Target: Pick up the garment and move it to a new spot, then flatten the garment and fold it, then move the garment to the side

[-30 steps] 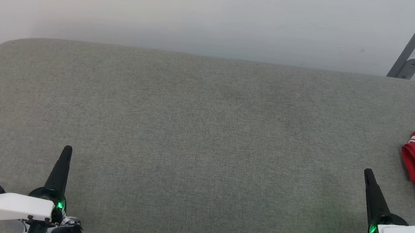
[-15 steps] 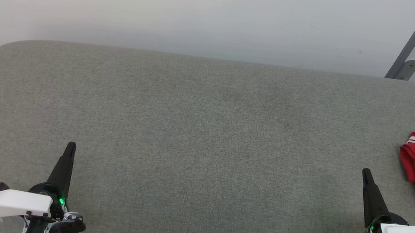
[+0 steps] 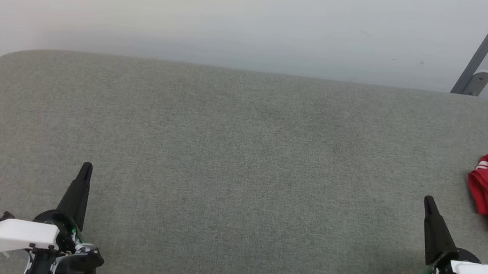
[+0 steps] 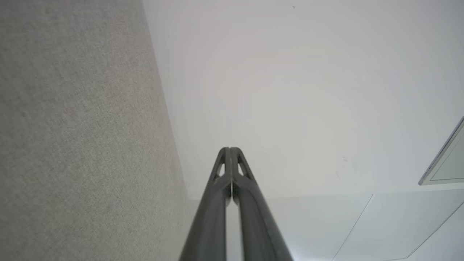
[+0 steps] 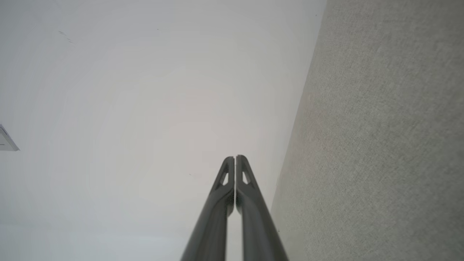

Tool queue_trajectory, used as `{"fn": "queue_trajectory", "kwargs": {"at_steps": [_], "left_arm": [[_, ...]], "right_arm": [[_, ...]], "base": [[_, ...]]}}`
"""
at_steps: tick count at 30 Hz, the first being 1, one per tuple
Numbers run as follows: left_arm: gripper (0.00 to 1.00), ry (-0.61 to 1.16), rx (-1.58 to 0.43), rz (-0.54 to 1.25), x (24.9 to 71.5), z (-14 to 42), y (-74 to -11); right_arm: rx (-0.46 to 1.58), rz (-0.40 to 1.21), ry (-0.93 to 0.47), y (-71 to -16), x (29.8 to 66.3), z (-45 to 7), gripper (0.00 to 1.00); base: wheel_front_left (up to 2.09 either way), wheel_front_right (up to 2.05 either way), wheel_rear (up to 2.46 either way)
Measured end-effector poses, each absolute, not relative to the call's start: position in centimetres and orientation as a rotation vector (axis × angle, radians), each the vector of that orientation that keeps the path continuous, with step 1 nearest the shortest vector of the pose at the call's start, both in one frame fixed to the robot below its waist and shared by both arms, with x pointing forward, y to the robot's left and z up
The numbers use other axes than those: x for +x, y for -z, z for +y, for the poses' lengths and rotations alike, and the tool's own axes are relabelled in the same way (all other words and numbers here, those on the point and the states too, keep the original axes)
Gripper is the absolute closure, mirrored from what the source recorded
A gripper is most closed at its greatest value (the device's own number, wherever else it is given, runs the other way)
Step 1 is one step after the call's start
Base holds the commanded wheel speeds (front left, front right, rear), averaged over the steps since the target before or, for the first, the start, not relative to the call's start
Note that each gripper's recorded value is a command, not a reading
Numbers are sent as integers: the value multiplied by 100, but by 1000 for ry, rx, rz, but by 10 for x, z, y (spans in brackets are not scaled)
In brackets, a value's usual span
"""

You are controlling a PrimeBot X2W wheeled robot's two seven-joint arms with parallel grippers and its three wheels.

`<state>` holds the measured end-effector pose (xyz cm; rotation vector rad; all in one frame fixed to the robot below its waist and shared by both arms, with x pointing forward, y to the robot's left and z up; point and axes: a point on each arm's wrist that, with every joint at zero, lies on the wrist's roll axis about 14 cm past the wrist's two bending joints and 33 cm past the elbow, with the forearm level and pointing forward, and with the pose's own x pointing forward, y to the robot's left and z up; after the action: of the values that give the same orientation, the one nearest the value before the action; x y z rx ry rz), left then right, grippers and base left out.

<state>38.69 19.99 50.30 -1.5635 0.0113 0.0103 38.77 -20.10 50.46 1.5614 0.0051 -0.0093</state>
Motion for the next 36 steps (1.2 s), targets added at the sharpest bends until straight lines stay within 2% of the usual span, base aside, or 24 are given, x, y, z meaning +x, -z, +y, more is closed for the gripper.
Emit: {"fn": "queue_trajectory", "kwargs": {"at_steps": [36], "left_arm": [[100, -7, -1576, 10, 387, 200, -504]], "right_arm": [[1573, 5, 5, -505, 388, -200, 100]], "base": [[0, 0, 0]]}}
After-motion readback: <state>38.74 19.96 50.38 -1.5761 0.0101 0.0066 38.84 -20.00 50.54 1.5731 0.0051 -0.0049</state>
